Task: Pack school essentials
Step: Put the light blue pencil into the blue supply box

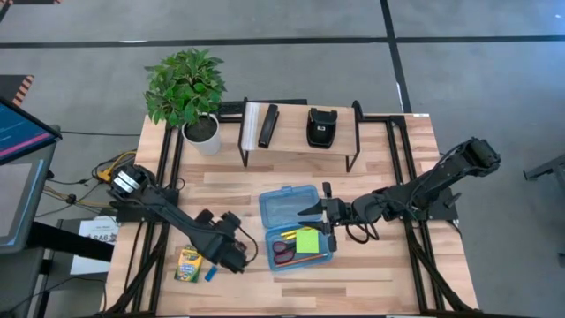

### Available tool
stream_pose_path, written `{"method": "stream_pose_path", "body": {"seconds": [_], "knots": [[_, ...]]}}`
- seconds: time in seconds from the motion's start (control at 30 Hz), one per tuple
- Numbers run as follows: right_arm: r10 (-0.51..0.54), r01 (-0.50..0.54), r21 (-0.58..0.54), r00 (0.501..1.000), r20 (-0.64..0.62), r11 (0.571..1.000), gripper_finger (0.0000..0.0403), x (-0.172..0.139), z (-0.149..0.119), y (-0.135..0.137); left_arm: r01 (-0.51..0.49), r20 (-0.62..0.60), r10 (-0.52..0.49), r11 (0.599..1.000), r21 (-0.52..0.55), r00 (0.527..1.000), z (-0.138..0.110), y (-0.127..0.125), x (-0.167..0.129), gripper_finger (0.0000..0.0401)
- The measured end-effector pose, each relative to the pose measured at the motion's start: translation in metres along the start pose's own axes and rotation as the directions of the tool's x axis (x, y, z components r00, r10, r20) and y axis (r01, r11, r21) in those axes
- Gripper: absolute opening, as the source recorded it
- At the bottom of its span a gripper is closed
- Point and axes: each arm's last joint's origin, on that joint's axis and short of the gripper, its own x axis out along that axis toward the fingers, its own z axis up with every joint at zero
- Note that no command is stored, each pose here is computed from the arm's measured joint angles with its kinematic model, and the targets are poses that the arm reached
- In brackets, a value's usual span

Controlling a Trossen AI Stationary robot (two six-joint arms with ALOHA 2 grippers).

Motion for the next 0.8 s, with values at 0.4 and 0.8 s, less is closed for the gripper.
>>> {"method": "stream_pose_path", "body": {"seconds": [0.4,0.8], "knots": [[-0.09,0.09,-0.024,0.996,0.015,0.996,0.0134,0.0,0.001,-0.004,0.409,0.243,-0.47,0.874,0.263,0.849,0.024,-0.029,-0.038,0.0],[-0.097,0.097,-0.024,0.995,0.012,0.995,0.0134,0.001,0.001,-0.005,0.451,0.136,-0.589,0.729,0.515,0.797,0.078,-0.081,-0.023,0.0]]}}
